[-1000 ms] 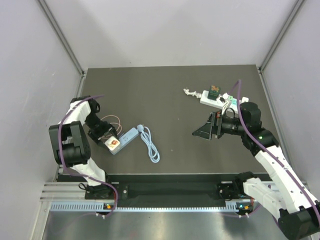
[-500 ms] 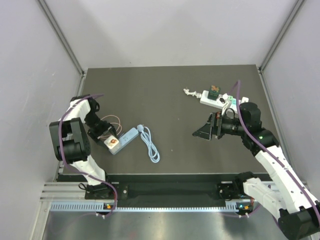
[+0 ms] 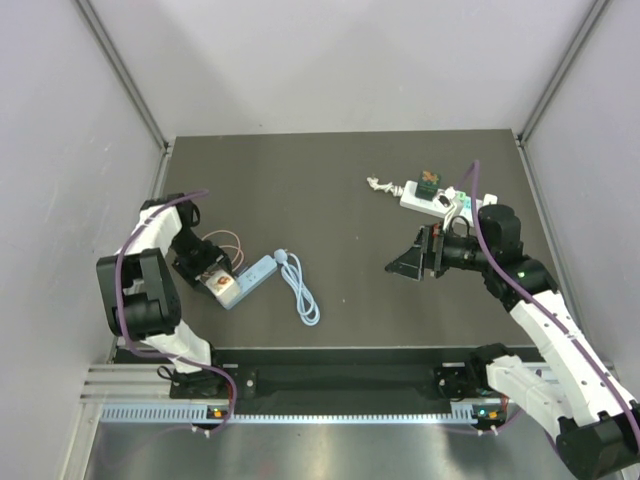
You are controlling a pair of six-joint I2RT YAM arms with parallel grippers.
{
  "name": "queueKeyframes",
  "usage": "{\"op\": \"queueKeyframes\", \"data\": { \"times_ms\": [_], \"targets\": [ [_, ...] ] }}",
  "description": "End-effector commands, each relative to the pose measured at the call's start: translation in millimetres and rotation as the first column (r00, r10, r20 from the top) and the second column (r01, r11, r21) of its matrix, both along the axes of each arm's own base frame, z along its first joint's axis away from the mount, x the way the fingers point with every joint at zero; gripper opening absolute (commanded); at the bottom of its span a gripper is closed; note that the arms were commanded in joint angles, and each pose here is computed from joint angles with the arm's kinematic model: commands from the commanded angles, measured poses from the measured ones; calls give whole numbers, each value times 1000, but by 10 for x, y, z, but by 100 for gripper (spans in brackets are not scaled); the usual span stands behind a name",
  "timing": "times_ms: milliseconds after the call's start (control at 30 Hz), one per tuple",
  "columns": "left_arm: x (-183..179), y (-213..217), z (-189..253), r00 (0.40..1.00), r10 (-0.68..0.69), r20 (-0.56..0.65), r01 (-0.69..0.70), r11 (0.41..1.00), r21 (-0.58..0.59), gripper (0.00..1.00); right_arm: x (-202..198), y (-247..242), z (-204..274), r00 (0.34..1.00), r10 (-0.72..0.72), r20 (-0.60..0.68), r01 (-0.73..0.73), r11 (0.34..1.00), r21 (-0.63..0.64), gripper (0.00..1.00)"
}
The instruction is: Insert the plug
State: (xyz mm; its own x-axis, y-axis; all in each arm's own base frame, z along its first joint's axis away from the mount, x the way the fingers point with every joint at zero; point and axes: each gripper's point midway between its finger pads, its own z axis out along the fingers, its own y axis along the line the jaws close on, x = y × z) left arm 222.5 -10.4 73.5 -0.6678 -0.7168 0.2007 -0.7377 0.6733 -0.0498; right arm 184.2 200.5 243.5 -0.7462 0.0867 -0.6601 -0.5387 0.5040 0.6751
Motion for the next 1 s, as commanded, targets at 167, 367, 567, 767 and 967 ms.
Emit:
{"op": "queueKeyframes", "data": {
  "times_ms": [167,367,567,767,967],
  "targets": [
    [-77,9,-148,999,-53,-13,54,986,159,0,88,-16,164,998,-15,67,15,1000,8,100],
    [-206,58,-278,998,-50,-41,58,976,209,0,73,-22,176,997,-16,73,16,1000,8,100],
    [-245,91,-433,997,-45,-63,58,972,228,0,55,-30,203,997,-14,79,14,1000,6,100],
    [-278,-1,-558,997,-50,-58,62,973,222,0,54,-36,180,997,-18,77,18,1000,2,100],
    [-383,-136,-658,991,-93,-97,115,960,257,0,58,-35,161,997,-18,70,18,1000,-1,100]
  ]
}}
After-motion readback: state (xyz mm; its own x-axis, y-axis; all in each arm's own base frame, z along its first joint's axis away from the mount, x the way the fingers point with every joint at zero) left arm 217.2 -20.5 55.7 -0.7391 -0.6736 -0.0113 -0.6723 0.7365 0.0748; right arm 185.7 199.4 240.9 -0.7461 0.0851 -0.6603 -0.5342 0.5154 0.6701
